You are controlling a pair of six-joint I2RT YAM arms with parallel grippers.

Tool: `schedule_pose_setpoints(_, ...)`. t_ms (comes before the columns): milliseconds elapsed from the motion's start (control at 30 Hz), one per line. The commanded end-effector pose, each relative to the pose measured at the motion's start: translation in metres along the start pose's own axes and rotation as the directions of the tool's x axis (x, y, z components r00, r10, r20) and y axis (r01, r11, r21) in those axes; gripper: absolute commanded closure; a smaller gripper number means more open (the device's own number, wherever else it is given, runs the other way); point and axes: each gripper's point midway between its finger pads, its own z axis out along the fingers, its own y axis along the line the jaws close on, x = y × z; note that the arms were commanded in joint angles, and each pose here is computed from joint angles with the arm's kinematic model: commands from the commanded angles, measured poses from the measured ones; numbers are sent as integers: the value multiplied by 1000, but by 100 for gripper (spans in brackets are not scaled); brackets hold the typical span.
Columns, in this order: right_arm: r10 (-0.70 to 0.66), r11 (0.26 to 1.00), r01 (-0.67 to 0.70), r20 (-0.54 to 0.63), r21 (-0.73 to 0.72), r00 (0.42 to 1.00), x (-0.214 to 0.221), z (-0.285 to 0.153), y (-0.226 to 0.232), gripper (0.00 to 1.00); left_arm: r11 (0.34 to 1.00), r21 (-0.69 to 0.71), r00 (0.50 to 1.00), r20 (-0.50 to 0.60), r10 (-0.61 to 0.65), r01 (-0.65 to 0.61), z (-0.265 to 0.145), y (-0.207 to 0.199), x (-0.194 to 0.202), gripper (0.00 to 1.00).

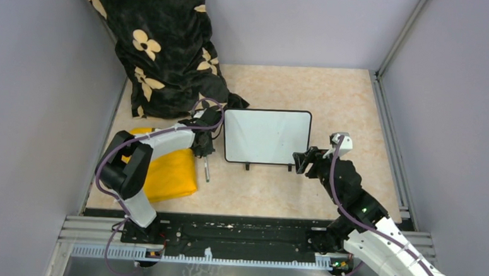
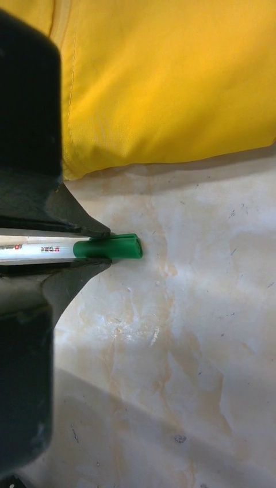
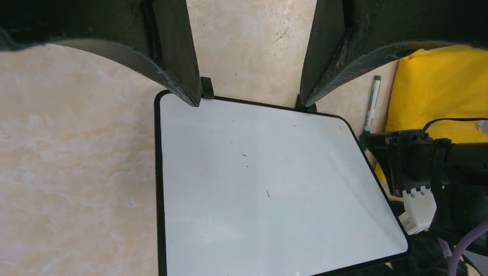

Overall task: Write a sentence on the whiteboard
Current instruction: Open the whiteboard marker at the center of the board.

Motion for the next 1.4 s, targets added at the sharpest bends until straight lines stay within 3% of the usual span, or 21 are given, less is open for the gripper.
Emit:
schedule_pose_setpoints(0, 5, 1000, -4, 43, -11, 999, -12, -2, 4, 37, 996, -77, 991, -131, 32, -42, 17, 21, 45, 83)
schedule_pose_setpoints(333, 4, 1000, -3, 33, -16, 999, -16, -3, 8, 37, 998, -15, 998, 28, -56, 56, -22, 15, 2, 100)
schedule_pose_setpoints(533, -2, 1000, 3, 30, -25, 1000, -20, -2, 12, 37, 985, 110, 976, 161, -148, 131, -71, 7, -38, 100)
schedule_pose_setpoints(700, 7, 999, -5, 39, -50, 999, -31, -2, 21, 37, 967, 238, 952, 262, -159, 96, -115, 4, -61, 100)
schedule_pose_setpoints(833, 24, 984, -18, 33, -175, 999, -38, -3, 48, 37, 923, 384, 925, 346, -159, 16, -149, -4, -70, 100)
schedule_pose_setpoints(933, 41, 950, -38, 4, -309, 999, -39, -4, 77, 36, 843, 530, 890, 424, -170, -91, -182, -18, -74, 100)
schedule_pose_setpoints(1067, 101, 869, -100, -23, -484, 995, -43, -8, 115, 36, 649, 716, 831, 506, -229, -257, -238, -40, -70, 100)
schedule_pose_setpoints(1200, 160, 790, -125, 6, -600, 987, -57, -15, 146, 36, 499, 794, 788, 535, -305, -347, -281, -47, -66, 100)
schedule_pose_setpoints(1367, 142, 709, -74, 38, -701, 989, -64, -27, 188, 32, 365, 846, 789, 510, -341, -389, -307, -54, -56, 100)
